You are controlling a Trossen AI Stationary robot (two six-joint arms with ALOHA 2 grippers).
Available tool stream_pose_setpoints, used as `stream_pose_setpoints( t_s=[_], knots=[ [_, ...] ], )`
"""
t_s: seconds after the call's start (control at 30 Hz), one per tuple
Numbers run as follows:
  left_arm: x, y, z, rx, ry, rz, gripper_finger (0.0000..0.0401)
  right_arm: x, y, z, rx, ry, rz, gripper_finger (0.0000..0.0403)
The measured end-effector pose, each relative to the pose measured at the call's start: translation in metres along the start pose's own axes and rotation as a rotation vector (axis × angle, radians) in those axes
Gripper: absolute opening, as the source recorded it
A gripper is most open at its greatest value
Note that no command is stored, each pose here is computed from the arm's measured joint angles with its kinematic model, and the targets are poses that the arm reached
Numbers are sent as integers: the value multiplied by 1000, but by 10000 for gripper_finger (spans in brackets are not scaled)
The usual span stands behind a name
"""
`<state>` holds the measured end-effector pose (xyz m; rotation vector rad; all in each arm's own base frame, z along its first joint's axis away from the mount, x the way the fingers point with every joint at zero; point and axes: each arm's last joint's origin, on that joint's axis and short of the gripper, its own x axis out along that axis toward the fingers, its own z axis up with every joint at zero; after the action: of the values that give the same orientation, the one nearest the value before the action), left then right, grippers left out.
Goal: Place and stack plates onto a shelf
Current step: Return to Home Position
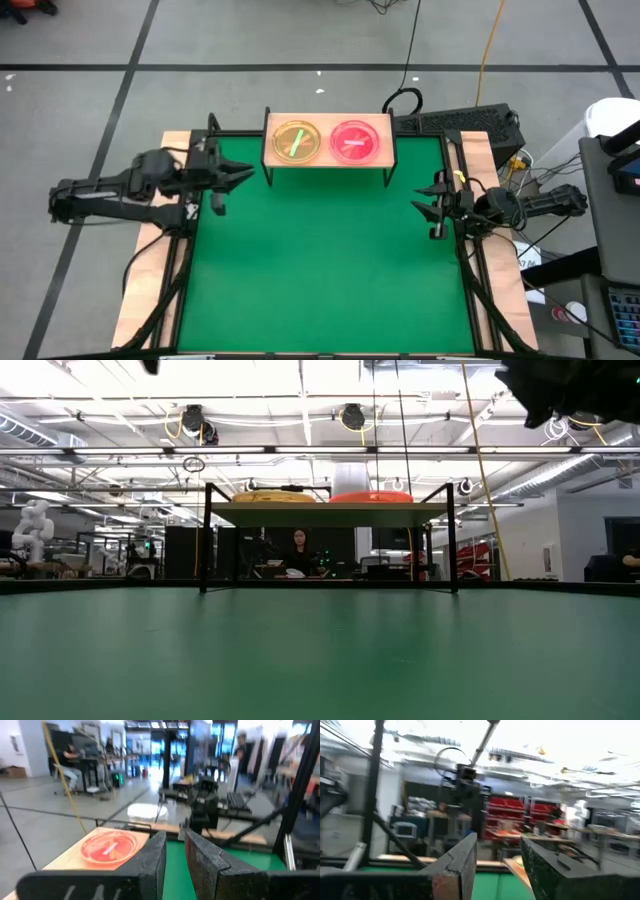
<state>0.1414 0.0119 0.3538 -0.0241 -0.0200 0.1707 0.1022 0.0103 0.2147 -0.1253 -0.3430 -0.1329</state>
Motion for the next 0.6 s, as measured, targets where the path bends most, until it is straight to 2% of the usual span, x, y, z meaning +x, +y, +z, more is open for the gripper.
stream_pose_setpoints(
  t_s=[0.13, 0.23, 0.37, 0.47, 0.6],
  knots=[
    [-25, 2, -27, -20, -89, -5, 76, -2, -1, -4, -24, 34, -40, 129],
    [-35, 4, -53, -54, -88, -5, 76, -4, -1, -8, -32, 73, -30, 117],
    [-39, 5, -90, -87, -45, -3, 76, -5, 0, -13, -35, 131, -19, 91],
    [-41, 6, -112, -66, -49, -3, 76, -6, 1, -17, -39, 174, -11, 67],
    [-37, 5, -148, -55, -43, -37, 76, -7, 2, -24, 14, 168, -15, 34]
  ],
)
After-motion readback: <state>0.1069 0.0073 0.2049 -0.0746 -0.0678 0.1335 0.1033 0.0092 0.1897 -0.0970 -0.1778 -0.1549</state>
